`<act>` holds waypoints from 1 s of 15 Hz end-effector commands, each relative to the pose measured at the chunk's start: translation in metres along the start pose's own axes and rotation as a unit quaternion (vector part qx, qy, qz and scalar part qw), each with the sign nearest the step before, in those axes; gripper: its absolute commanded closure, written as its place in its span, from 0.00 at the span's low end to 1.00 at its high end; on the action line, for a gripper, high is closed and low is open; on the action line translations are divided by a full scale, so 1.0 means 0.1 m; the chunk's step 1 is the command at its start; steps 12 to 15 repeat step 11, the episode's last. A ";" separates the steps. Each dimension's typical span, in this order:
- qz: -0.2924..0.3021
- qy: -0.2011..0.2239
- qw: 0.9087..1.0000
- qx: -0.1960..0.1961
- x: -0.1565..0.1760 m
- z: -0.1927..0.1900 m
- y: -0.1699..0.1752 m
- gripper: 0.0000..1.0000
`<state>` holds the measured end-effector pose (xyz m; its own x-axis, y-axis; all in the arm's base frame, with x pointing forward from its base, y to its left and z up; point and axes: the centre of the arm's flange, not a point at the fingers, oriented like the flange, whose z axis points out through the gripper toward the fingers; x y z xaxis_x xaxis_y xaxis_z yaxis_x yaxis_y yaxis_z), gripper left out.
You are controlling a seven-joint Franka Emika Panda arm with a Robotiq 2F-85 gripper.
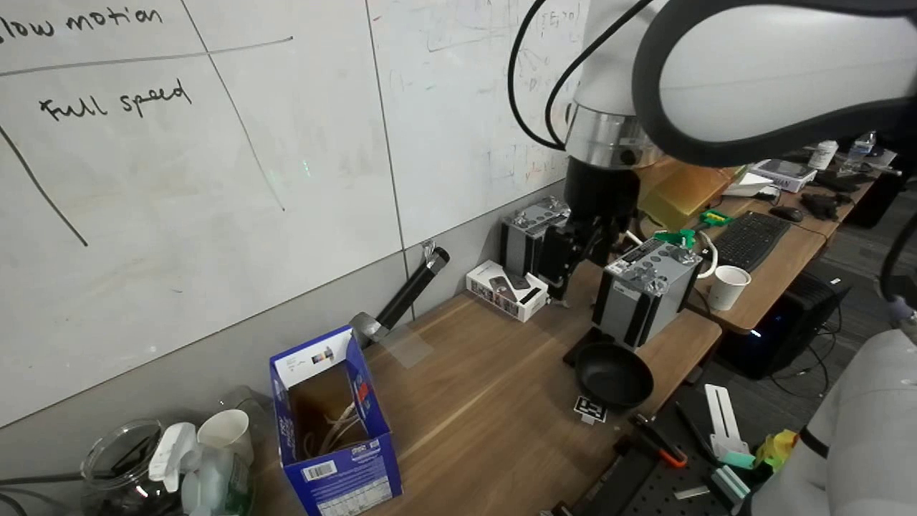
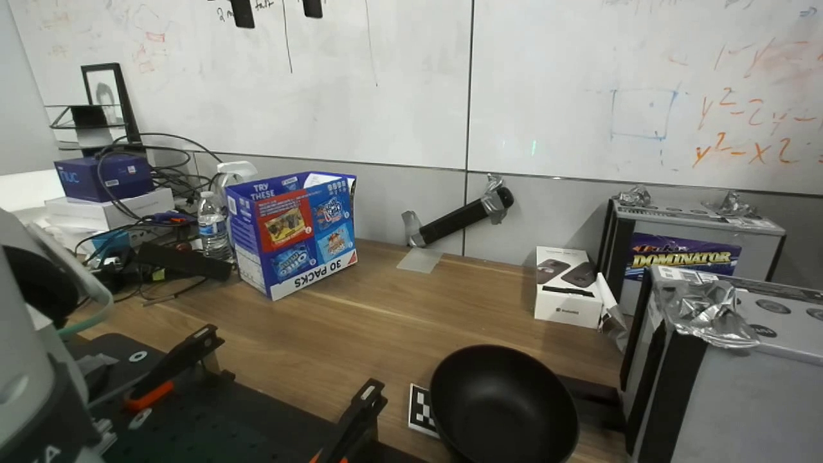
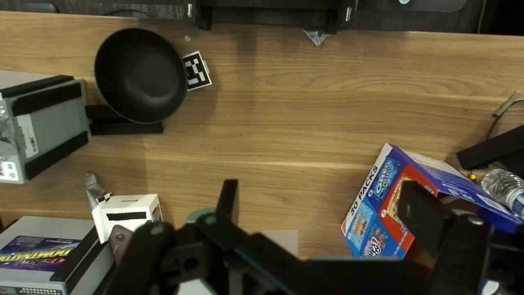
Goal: Pick up the two white ropes from the table and put them in the box
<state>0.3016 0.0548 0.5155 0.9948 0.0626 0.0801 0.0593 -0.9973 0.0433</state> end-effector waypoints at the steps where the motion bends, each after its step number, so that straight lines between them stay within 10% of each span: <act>1: 0.018 0.020 0.999 0.018 -0.27 -0.09 0.09 0.00; 15: 0.018 0.003 1.000 0.009 -0.26 0.02 0.09 0.00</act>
